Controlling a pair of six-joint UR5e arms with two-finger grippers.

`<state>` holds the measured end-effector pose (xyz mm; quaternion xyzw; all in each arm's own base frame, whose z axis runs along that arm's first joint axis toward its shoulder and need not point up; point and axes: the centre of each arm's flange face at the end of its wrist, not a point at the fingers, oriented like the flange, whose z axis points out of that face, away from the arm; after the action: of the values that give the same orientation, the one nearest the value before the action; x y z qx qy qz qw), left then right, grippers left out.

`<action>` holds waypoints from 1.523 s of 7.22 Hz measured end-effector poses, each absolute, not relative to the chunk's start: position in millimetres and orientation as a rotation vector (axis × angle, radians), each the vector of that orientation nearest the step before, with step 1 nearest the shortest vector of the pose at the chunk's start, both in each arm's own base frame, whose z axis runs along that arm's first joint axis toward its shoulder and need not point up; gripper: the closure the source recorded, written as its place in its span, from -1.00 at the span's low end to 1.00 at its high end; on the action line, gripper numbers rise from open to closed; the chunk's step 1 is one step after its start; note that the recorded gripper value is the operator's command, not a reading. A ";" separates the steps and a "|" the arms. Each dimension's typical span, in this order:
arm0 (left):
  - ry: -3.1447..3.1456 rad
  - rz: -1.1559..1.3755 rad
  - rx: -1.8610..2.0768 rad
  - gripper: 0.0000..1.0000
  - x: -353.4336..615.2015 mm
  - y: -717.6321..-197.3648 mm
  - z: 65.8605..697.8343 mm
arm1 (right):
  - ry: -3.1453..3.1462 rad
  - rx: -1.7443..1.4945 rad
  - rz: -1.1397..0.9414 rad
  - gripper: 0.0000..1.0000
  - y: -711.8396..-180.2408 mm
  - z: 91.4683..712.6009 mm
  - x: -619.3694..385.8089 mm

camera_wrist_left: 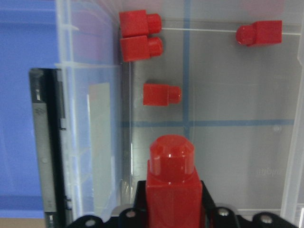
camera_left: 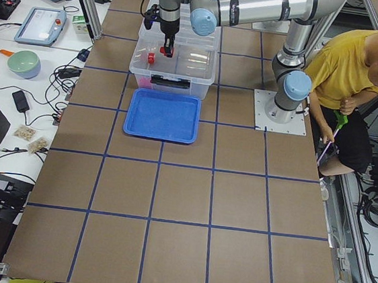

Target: Place red block in blue tray from box

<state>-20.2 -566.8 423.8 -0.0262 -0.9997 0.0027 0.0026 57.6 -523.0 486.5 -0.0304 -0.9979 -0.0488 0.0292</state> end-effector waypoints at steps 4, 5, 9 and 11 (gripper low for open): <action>-3.089 -0.024 -0.192 0.84 140.8 -577.1 362.1 | -3.012 -0.177 -0.191 -1.00 -532.4 474.3 -9.0; -3.078 -0.011 -0.205 0.84 152.1 -584.0 327.0 | -3.013 -0.210 -0.226 -1.00 -537.6 459.8 -33.9; -3.058 -0.038 -0.202 0.65 152.6 -576.2 225.0 | -3.044 -0.080 -0.255 -1.00 -552.1 387.3 -81.0; -3.036 -0.094 -0.188 -0.45 149.2 -569.6 200.8 | -3.044 -0.065 -0.257 -1.00 -547.4 364.0 -80.4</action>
<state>149.2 -569.6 200.8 -0.0618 -0.9964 -0.0308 0.0492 -80.4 -547.4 364.0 -0.0211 -0.9953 -0.0839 0.0431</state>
